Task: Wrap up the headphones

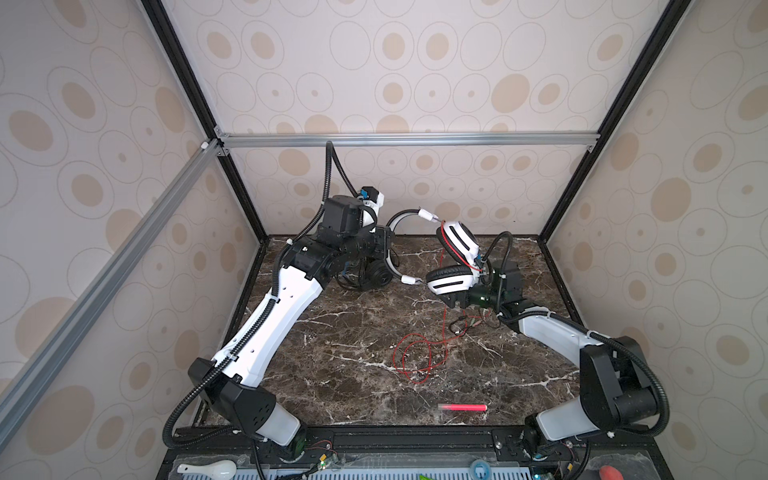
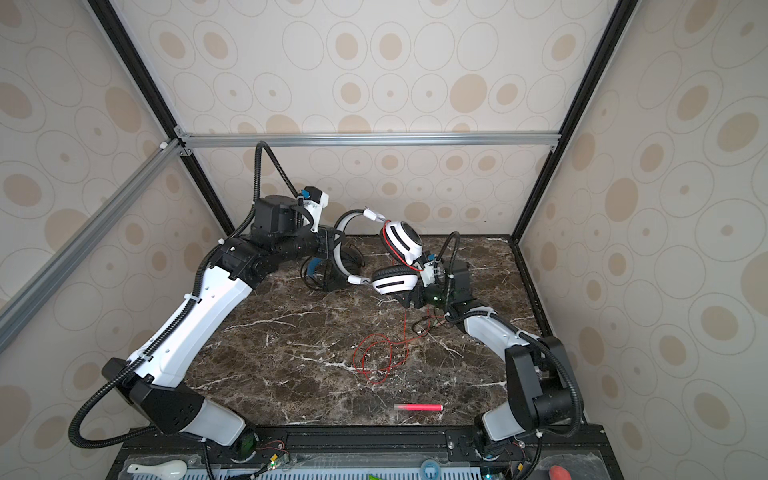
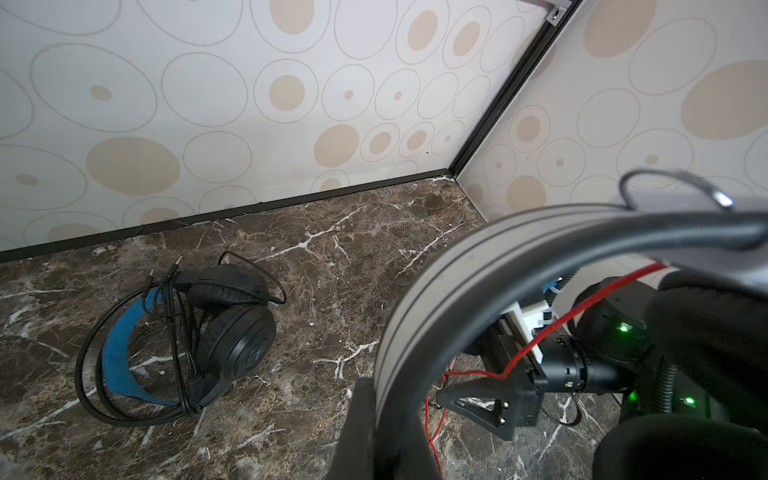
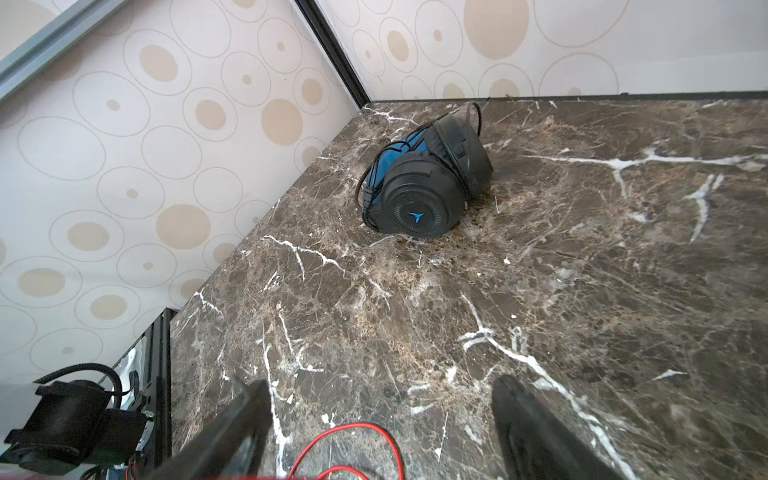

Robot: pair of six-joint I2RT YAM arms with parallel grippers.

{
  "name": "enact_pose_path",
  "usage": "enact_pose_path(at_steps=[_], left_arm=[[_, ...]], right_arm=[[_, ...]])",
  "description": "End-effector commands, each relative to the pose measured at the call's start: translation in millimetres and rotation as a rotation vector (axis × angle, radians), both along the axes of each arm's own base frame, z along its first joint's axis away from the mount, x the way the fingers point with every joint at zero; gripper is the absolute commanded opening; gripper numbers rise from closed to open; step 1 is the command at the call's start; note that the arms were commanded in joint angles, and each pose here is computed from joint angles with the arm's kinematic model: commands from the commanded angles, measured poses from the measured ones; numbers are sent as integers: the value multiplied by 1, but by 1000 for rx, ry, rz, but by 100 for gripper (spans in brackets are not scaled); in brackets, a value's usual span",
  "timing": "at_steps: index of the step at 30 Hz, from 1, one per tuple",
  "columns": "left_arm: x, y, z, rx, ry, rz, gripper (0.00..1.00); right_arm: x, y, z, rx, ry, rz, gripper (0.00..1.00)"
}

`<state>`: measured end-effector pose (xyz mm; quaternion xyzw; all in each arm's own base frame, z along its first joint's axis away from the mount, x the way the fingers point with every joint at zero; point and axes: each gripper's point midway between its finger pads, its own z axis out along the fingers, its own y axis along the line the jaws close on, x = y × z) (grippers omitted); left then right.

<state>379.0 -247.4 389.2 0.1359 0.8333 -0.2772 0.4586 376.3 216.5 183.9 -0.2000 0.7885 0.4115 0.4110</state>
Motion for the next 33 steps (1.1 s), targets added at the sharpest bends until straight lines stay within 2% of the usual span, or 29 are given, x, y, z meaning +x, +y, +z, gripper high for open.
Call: enact_pose_path(at_steps=[1, 4, 8, 13, 18, 23, 25, 33], left_arm=[[-2, -7, 49, -124, -91, -15, 0], [0, -8, 52, -142, -95, -10, 0], [3, -7, 53, -158, -97, 9, 0], [3, -8, 56, -181, -104, 9, 0], [7, -7, 53, -186, -102, 29, 0], [16, 1, 53, -203, -99, 96, 0], [21, 5, 54, -216, -99, 125, 0], [43, 22, 52, -244, -96, 275, 0]], right_arm=[[16, 5, 6, 35, -42, -5, 84], [23, 7, -7, 46, -13, -9, 79], [26, 10, -22, 64, 36, -17, 61], [23, 16, -35, 63, 75, -6, 50], [8, 25, -42, 43, 109, 10, 21], [-15, 22, -49, -31, 125, -11, 3], [-27, 22, -50, -78, 119, -14, 0], [-71, 16, -36, -311, 30, -43, 0]])
